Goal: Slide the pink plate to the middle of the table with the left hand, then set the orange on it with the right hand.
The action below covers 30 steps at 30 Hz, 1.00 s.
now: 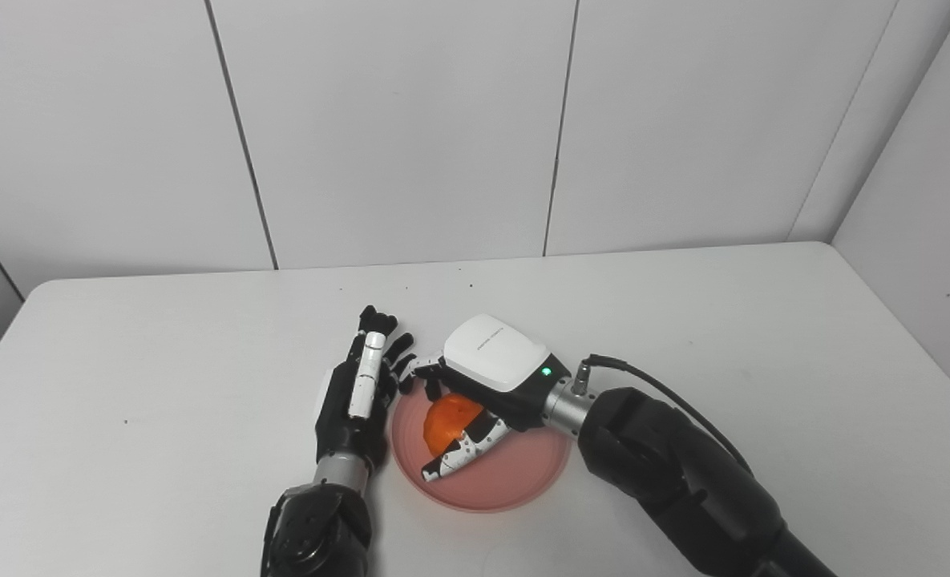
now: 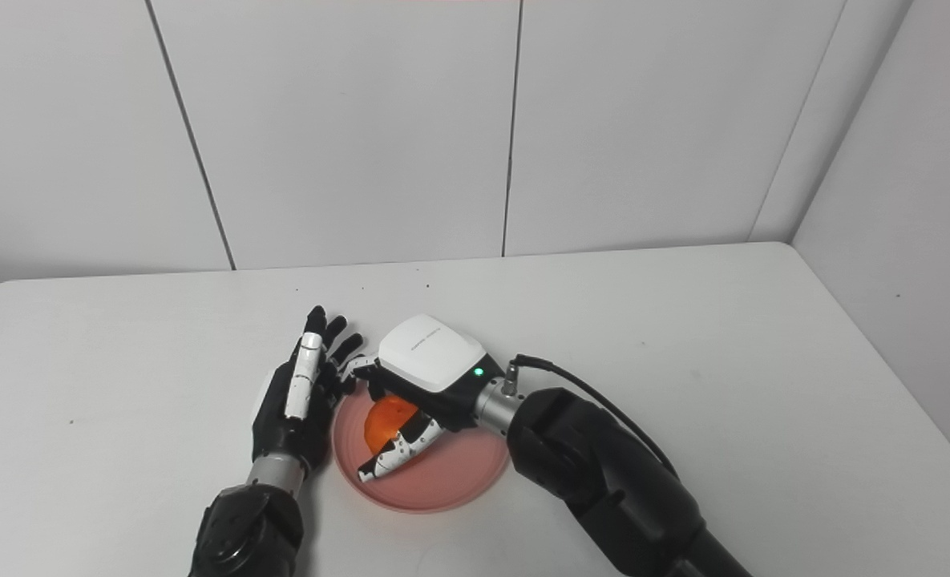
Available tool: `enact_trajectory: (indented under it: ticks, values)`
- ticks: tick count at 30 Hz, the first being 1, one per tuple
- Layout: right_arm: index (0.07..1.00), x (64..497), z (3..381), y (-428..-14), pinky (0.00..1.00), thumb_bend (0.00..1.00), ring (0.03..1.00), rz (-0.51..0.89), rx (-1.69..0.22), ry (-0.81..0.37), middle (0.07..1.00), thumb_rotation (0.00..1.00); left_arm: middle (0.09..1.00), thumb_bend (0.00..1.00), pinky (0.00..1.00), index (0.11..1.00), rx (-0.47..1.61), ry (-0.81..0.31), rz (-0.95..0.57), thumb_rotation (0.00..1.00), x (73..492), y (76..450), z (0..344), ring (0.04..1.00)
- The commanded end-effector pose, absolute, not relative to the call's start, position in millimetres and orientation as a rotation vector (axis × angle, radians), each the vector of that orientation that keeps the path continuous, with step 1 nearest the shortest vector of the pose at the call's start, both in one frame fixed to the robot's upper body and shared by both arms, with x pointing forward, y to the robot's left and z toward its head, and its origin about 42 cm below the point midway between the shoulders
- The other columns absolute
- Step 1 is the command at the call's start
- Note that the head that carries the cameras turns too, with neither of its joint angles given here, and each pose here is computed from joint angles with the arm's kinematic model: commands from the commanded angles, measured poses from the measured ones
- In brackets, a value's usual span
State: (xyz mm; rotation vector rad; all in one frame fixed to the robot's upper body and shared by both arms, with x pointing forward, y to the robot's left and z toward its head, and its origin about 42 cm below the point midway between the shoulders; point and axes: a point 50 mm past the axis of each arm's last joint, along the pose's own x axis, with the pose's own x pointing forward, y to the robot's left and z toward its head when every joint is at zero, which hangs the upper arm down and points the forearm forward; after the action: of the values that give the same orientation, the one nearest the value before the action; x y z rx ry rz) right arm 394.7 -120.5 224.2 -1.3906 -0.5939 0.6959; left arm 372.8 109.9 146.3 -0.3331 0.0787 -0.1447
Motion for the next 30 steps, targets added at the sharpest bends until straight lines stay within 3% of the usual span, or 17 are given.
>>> enact_trajectory:
  ticks: [1, 10, 21, 24, 27, 30]
  values:
    - [0.706, 403.4, 257.4, -120.7, 0.45, 0.81, 0.552, 0.62, -1.401, -0.66, 0.633, 0.71, 0.977, 0.76, 0.89, 1.0, -0.335, 0.089, -0.156, 0.77, 375.8, 106.6, 149.6, 0.927]
    - [0.718, 406.2, 259.9, -125.1, 0.49, 0.84, 0.587, 0.607, -1.393, -0.654, 0.665, 0.82, 0.974, 0.77, 0.89, 1.0, -0.351, 0.087, -0.161, 0.76, 375.0, 106.6, 148.7, 0.943]
    - [0.709, 410.1, 283.1, -130.2, 0.49, 0.83, 0.598, 0.538, -1.319, -0.731, 0.672, 0.91, 0.978, 0.78, 0.89, 1.0, -0.335, 0.081, -0.173, 0.79, 374.9, 108.7, 148.0, 0.99]
    - [0.721, 412.6, 291.4, -135.5, 0.5, 0.81, 0.624, 0.499, -1.279, -0.732, 0.704, 0.92, 0.989, 0.75, 0.95, 1.0, -0.331, 0.077, -0.163, 0.78, 376.8, 110.2, 147.4, 0.998]
    - [0.729, 418.5, 294.0, -146.5, 0.5, 0.8, 0.628, 0.432, -1.169, -0.667, 0.704, 0.96, 1.0, 0.78, 0.97, 1.0, -0.296, 0.051, -0.142, 0.79, 379.6, 112.7, 147.8, 1.0]
    - [0.763, 426.2, 287.9, -154.8, 0.64, 0.84, 0.737, 0.404, -0.959, -0.533, 0.77, 1.0, 1.0, 0.79, 0.99, 1.0, -0.261, 0.031, -0.118, 0.81, 383.1, 115.3, 148.5, 0.999]
